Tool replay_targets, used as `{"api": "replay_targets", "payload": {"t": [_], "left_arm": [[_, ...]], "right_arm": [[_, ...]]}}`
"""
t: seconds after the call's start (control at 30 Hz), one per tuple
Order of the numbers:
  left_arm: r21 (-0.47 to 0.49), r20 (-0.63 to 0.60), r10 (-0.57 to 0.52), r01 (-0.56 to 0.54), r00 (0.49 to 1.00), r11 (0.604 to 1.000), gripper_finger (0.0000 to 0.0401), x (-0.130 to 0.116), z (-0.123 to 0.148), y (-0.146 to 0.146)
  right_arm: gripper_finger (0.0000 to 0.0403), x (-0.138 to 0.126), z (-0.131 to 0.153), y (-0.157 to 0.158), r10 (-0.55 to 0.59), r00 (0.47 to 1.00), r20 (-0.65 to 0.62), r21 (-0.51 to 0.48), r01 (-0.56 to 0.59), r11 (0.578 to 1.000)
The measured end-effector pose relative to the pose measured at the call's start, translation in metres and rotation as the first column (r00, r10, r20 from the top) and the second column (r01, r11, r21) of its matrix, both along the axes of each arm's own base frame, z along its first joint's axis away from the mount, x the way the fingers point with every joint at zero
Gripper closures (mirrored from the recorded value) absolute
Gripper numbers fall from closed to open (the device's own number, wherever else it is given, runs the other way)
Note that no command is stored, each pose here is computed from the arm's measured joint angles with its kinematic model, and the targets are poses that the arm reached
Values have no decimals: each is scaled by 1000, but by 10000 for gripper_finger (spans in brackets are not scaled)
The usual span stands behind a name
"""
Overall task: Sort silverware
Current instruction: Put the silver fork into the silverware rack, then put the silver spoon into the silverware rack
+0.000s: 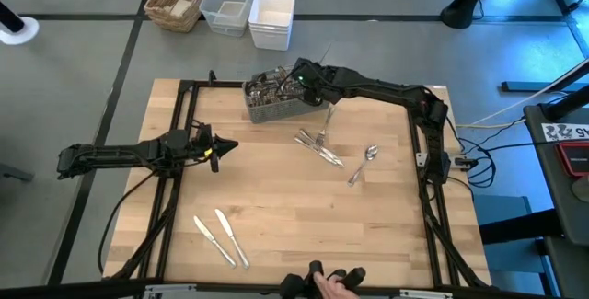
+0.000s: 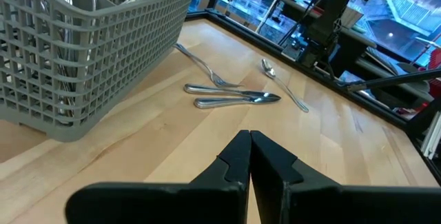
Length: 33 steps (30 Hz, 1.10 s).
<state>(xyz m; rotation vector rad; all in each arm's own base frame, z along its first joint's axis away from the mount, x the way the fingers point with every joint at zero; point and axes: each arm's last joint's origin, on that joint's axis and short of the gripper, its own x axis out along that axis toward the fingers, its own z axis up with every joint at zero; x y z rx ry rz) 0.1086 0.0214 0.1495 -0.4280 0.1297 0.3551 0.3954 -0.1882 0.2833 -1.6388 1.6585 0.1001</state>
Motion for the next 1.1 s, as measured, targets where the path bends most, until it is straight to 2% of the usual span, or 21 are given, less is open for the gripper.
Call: {"api": "replay_targets", "payload": {"t": [0.4,0.63,0.93,1.1], "left_arm": [[0,0,-1,1,1000,1000,397,0,0,0],[0,-1,-1,1,1000,1000,397,0,0,0],[0,-2,0,0,1000,1000,397,0,0,0],[-1,-5,-1,1,1000,1000,397,0,0,0]], "right_arm": [[339,0,0,0,-7,1000,7,-4,7,1000],[352,5,7,4,-80,996,32,-130,83,988],[376,3,34,33,-19,996,92,-156,33,987],[379,-11,64,49,-42,966,255,-144,81,986]]}}
